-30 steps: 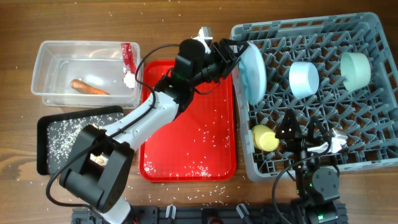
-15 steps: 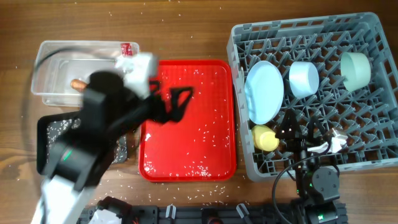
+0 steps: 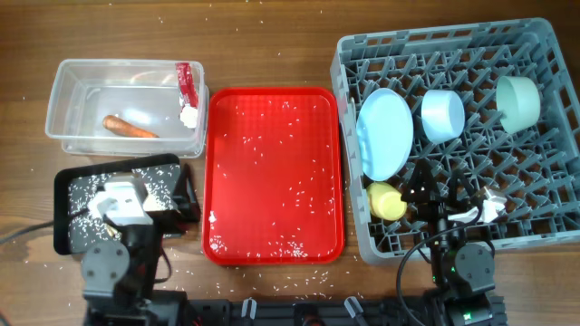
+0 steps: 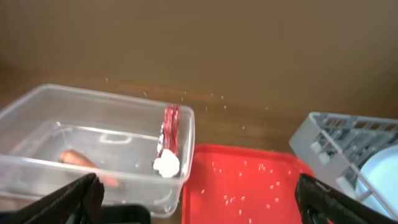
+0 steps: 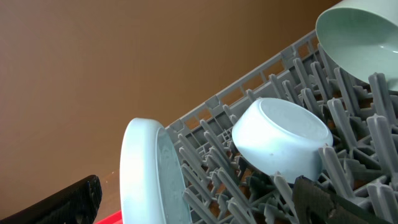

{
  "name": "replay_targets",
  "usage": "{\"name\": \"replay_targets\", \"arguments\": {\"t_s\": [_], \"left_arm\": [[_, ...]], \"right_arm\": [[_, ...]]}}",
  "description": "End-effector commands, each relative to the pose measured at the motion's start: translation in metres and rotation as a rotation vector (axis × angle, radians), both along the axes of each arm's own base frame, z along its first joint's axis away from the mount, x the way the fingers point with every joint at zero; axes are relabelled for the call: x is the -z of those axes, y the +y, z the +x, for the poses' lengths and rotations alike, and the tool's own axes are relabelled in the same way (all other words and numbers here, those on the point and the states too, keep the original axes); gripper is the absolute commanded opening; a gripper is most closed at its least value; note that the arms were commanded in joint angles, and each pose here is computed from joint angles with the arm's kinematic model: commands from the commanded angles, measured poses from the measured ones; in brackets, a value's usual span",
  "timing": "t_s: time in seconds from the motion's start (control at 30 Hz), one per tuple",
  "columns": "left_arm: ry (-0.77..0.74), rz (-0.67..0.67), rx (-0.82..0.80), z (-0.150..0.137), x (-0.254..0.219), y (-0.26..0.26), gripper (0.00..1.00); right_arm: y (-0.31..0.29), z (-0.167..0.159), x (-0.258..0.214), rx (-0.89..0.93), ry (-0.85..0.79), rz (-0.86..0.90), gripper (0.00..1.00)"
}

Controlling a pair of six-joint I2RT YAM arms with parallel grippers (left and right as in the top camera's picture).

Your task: Sort waste into correct bins and load items into the dishwasher rack

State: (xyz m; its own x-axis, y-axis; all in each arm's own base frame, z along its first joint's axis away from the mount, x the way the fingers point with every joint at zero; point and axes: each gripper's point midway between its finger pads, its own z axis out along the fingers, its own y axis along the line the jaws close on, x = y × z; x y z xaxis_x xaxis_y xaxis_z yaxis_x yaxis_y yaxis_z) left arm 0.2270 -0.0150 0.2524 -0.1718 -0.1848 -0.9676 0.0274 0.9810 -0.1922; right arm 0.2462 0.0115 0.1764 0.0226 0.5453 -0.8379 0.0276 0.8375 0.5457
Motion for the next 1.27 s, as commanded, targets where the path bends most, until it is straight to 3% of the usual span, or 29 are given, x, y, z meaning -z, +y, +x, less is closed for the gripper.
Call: {"name": "replay_targets", "arguments": {"t_s": [0.0,0.23,1.23], "left_arm": [[-0.027,-0.011,0.151,-0.002,0.045,-0.023,1.0],[-0.032,-0.015,0.226,0.007,0.097,-0.04,1.0],[-0.072,-0.014,0.248,0.008,0.093,-0.046,1.0]], "right_arm": [[-0.002,0.0,-0.002,0.009,-0.008,0.009,1.0],[-0.002,0.0,-0.002,0.009,-0.008,0.009,1.0],[-0.002,0.0,-0.002,0.009,-0.008,0.009,1.0]]}}
